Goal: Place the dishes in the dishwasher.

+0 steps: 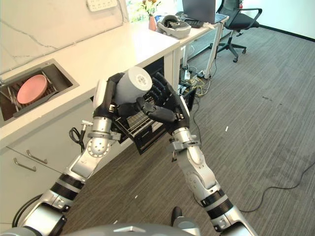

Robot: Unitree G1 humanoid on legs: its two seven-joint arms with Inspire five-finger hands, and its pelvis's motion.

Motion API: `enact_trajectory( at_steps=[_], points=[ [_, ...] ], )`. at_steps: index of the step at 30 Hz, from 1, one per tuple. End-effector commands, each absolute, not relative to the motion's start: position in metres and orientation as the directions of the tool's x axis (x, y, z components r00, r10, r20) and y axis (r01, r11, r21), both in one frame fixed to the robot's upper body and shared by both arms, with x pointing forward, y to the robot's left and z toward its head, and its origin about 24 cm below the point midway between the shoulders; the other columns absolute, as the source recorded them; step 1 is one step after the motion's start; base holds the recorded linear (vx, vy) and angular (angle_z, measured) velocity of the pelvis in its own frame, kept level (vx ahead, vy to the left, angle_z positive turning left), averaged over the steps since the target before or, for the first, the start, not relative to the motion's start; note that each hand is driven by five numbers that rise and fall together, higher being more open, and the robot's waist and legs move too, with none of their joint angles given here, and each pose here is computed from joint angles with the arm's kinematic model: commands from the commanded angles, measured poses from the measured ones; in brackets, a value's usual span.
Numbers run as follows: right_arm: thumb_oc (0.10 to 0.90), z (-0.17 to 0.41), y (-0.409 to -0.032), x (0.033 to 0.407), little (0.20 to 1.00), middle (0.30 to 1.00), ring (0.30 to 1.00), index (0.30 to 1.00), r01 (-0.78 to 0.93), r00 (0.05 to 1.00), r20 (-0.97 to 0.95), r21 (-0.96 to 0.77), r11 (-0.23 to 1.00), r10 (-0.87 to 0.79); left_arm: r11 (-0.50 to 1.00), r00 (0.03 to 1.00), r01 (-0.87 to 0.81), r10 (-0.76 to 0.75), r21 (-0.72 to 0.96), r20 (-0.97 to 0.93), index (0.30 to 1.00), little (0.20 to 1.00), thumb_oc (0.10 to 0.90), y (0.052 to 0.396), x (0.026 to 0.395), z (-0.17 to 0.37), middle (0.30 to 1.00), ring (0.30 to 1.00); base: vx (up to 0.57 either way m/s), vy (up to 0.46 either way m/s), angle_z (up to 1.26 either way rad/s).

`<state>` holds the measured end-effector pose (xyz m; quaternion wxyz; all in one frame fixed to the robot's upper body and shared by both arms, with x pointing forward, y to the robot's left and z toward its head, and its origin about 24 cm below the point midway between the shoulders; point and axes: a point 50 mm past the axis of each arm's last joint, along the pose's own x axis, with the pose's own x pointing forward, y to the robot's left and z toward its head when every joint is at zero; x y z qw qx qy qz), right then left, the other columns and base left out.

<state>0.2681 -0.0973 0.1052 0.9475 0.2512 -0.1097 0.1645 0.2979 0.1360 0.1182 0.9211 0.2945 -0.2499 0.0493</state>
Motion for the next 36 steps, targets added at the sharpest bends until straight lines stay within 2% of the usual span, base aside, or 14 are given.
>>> enact_trajectory(
  at_steps=[1, 4, 20, 23, 24, 25, 27, 28, 30, 31, 32, 33, 34, 36],
  points=[
    [0.800, 0.178, -0.083, 0.262, 0.900, 0.900, 0.900, 0.900, -0.519, 0.761, 0.620, 0.406, 0.752, 0.191, 0.753, 0.682, -0.384, -0.159, 0.534, 0.714, 0.300, 0.300, 0.400, 0.115, 0.312, 0.175, 0.300, 0.300, 0.00, 0.000, 0.00],
    [0.800, 0.182, -0.080, 0.261, 0.900, 0.900, 0.900, 0.900, -0.516, 0.756, 0.625, 0.387, 0.764, 0.193, 0.632, 0.644, -0.438, -0.276, 0.640, 0.713, 0.300, 0.300, 0.400, 0.108, 0.305, 0.172, 0.300, 0.300, 0.00, 0.001, 0.01],
    [0.800, 0.199, -0.041, 0.257, 0.900, 0.900, 0.900, 0.900, -0.629, 0.696, 0.654, 0.357, 0.691, 0.295, 0.611, 0.614, -0.254, -0.497, 0.750, 0.613, 0.300, 0.300, 0.400, 0.054, 0.290, 0.148, 0.300, 0.300, -0.01, 0.002, 0.01],
    [0.800, 0.196, -0.039, 0.261, 0.900, 0.900, 0.900, 0.900, -0.604, 0.726, 0.633, 0.402, 0.689, 0.267, 0.616, 0.638, -0.288, -0.447, 0.733, 0.627, 0.300, 0.300, 0.400, 0.065, 0.297, 0.149, 0.300, 0.300, 0.00, 0.000, 0.00],
    [0.800, 0.198, -0.030, 0.257, 0.900, 0.900, 0.900, 0.900, -0.640, 0.705, 0.647, 0.403, 0.654, 0.292, 0.618, 0.593, -0.272, -0.496, 0.738, 0.634, 0.300, 0.300, 0.400, 0.049, 0.286, 0.145, 0.300, 0.300, -0.03, -0.013, 0.06],
    [0.800, 0.191, -0.029, 0.262, 0.900, 0.900, 0.900, 0.900, -0.609, 0.746, 0.602, 0.444, 0.657, 0.285, 0.583, 0.648, -0.165, -0.544, 0.796, 0.533, 0.300, 0.300, 0.400, 0.030, 0.287, 0.121, 0.300, 0.300, -0.03, -0.015, 0.07],
    [0.800, 0.189, -0.028, 0.264, 0.900, 0.900, 0.900, 0.900, -0.601, 0.760, 0.593, 0.481, 0.638, 0.268, 0.610, 0.675, -0.207, -0.477, 0.765, 0.563, 0.300, 0.300, 0.400, 0.038, 0.299, 0.130, 0.300, 0.300, -0.03, -0.014, 0.12],
    [0.800, 0.191, -0.024, 0.261, 0.900, 0.900, 0.900, 0.900, -0.624, 0.753, 0.597, 0.515, 0.588, 0.277, 0.616, 0.639, -0.216, -0.497, 0.757, 0.587, 0.300, 0.300, 0.400, 0.035, 0.295, 0.138, 0.300, 0.300, -0.04, -0.013, 0.09],
    [0.800, 0.191, -0.026, 0.264, 0.900, 0.900, 0.900, 0.900, -0.608, 0.766, 0.582, 0.517, 0.602, 0.274, 0.584, 0.589, -0.177, -0.582, 0.792, 0.561, 0.300, 0.300, 0.400, 0.020, 0.283, 0.136, 0.300, 0.300, -0.02, -0.007, 0.01],
    [0.800, 0.196, -0.030, 0.266, 0.900, 0.900, 0.900, 0.900, -0.609, 0.760, 0.597, 0.516, 0.602, 0.258, 0.626, 0.430, -0.156, -0.653, 0.764, 0.624, 0.300, 0.300, 0.400, 0.014, 0.256, 0.163, 0.300, 0.300, -0.03, 0.005, 0.02],
    [0.800, 0.196, -0.030, 0.266, 0.900, 0.900, 0.900, 0.900, -0.611, 0.759, 0.597, 0.516, 0.600, 0.259, 0.624, 0.432, -0.155, -0.655, 0.766, 0.620, 0.300, 0.300, 0.400, 0.016, 0.255, 0.165, 0.300, 0.300, -0.05, 0.017, 0.05],
    [0.538, 0.198, -0.040, 0.269, 0.507, 0.507, 0.507, 0.507, -0.550, 0.796, 0.579, 0.574, 0.607, 0.174, 0.626, 0.457, -0.154, -0.641, 0.765, 0.617, 0.300, 0.300, 0.400, 0.031, 0.254, 0.164, 0.300, 0.300, -0.05, 0.003, 0.06],
    [0.408, 0.195, -0.040, 0.270, 0.312, 0.312, 0.312, 0.312, -0.523, 0.814, 0.562, 0.602, 0.603, 0.146, 0.653, 0.500, -0.179, -0.584, 0.736, 0.639, 0.300, 0.300, 0.400, 0.041, 0.260, 0.163, 0.300, 0.300, -0.04, -0.001, 0.10],
    [0.400, 0.198, -0.032, 0.270, 0.300, 0.300, 0.300, 0.300, -0.540, 0.808, 0.569, 0.613, 0.577, 0.152, 0.664, 0.489, -0.124, -0.606, 0.737, 0.627, 0.300, 0.300, 0.400, 0.028, 0.254, 0.158, 0.300, 0.300, -0.02, -0.021, 0.21]
  ],
)
